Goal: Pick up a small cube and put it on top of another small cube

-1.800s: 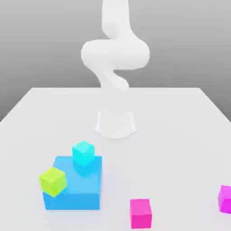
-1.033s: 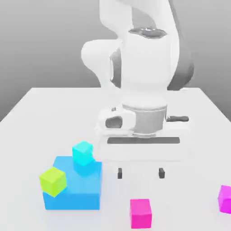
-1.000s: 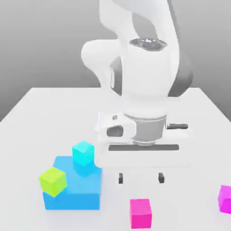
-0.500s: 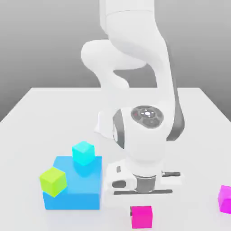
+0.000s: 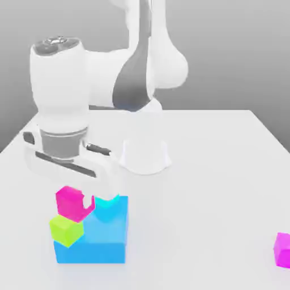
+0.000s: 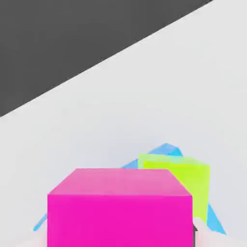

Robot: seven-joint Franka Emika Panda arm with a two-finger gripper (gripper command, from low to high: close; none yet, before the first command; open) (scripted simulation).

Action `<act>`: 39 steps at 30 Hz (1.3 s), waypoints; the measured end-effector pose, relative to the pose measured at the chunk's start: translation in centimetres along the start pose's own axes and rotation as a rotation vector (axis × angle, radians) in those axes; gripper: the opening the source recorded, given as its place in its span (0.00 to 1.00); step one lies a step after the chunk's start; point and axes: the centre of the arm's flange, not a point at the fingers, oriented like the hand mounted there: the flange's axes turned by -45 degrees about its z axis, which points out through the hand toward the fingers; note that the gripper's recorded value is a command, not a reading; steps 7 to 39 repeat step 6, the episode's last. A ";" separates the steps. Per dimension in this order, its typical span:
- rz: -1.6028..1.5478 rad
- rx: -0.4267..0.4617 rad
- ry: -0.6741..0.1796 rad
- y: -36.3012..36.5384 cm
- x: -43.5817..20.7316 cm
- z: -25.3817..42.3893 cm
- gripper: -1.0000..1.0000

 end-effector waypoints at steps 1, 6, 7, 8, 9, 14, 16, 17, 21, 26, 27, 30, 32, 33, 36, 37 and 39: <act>0.005 0.001 0.000 0.1 0.0 1.1 0.00; 0.009 0.001 0.000 0.2 -0.1 4.4 1.00; 0.009 0.001 0.000 0.2 -0.1 4.4 1.00; 0.009 0.001 0.000 0.2 -0.1 4.4 1.00; 0.009 0.001 0.000 0.2 -0.1 4.4 1.00; 0.009 0.001 0.000 0.2 -0.1 4.4 1.00; 0.009 0.001 0.000 0.2 -0.1 4.4 1.00; 0.009 0.001 0.000 0.2 -0.1 4.4 1.00; 0.009 0.001 0.000 0.2 -0.1 4.4 1.00; 0.009 0.001 0.000 0.2 -0.1 4.4 1.00; 0.009 0.001 0.000 0.2 -0.1 4.4 1.00; 0.009 0.001 0.000 0.2 -0.1 4.4 1.00; 0.009 0.001 0.000 0.2 -0.1 4.4 1.00; 0.009 0.001 0.000 0.2 -0.1 4.4 1.00; 0.009 0.001 0.000 0.2 -0.1 4.4 1.00; 0.009 0.001 0.000 0.2 -0.1 4.4 1.00; 0.009 0.001 0.000 0.2 -0.1 4.4 1.00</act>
